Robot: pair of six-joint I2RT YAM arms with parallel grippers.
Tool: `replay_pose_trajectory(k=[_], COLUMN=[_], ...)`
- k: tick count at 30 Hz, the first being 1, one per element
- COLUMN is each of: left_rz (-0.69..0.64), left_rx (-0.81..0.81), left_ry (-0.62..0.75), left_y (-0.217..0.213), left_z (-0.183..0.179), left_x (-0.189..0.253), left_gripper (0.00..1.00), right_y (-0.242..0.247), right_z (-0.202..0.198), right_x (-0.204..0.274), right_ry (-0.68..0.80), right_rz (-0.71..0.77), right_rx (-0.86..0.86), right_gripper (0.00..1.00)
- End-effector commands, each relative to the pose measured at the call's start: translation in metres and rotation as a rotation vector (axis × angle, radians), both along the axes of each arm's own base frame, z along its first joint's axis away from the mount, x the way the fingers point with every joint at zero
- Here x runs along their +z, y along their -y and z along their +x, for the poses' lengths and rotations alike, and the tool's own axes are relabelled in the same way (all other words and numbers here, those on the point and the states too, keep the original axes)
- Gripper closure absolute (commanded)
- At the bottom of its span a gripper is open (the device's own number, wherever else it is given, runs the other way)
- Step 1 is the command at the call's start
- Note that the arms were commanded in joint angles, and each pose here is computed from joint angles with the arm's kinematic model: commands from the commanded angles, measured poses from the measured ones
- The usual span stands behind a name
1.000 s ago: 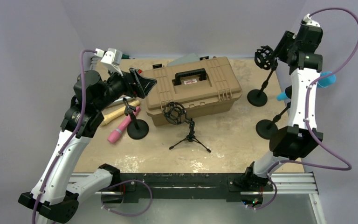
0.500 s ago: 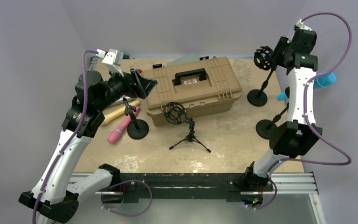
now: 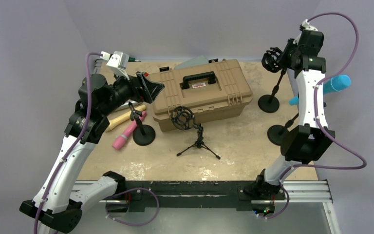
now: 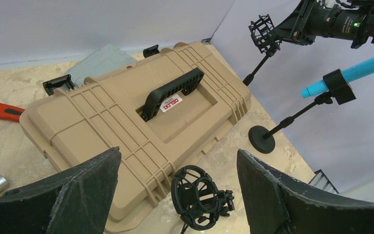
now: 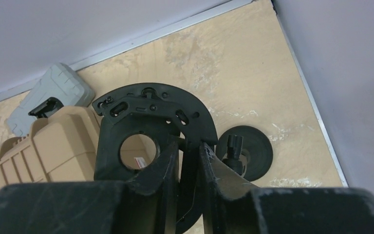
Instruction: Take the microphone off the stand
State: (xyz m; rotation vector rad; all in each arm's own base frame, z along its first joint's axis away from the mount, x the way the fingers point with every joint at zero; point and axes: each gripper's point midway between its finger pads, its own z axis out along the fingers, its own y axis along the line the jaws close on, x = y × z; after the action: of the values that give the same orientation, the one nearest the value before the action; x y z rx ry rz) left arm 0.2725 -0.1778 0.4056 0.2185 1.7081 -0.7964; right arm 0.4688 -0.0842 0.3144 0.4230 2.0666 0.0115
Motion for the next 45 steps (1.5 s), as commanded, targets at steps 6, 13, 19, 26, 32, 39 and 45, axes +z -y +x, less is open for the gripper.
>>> replay_pose_trajectory(k=[6,13,19,26,32,39,45], left_rz=[0.007,0.011,0.014,0.017,0.018,0.02,0.016], left_rx=[-0.021,-0.018,-0.016,-0.014,-0.016,-0.01,-0.016], left_ry=[0.053,0.054,0.052,0.054,0.05,0.052,0.053], left_y=[0.002,0.002,0.002,0.001,0.002,0.001,0.002], left_z=[-0.003,-0.002,-0.001,-0.001,0.0,0.0,-0.001], left_x=[0.009,0.009,0.008,0.009,0.007,0.007,0.008], left_gripper=[0.14,0.14,0.13,0.13,0.13,0.13,0.13], right_y=[-0.024,-0.03,-0.047,-0.049,-0.064,-0.063,-0.051], right_z=[0.017,0.031,0.041,0.047,0.049,0.042,0.026], right_x=[0.036,0.07,0.086,0.073,0.049,0.05,0.076], right_ry=[0.127,0.257,0.33,0.323,0.269,0.247,0.279], right_rz=[0.095,0.145,0.235,0.267,0.173,0.13,0.076], right_rx=[0.072,0.083,0.147,0.142,0.14,0.129,0.081], right_gripper=[1.0,1.0,1.0,1.0,0.94,0.63,0.47])
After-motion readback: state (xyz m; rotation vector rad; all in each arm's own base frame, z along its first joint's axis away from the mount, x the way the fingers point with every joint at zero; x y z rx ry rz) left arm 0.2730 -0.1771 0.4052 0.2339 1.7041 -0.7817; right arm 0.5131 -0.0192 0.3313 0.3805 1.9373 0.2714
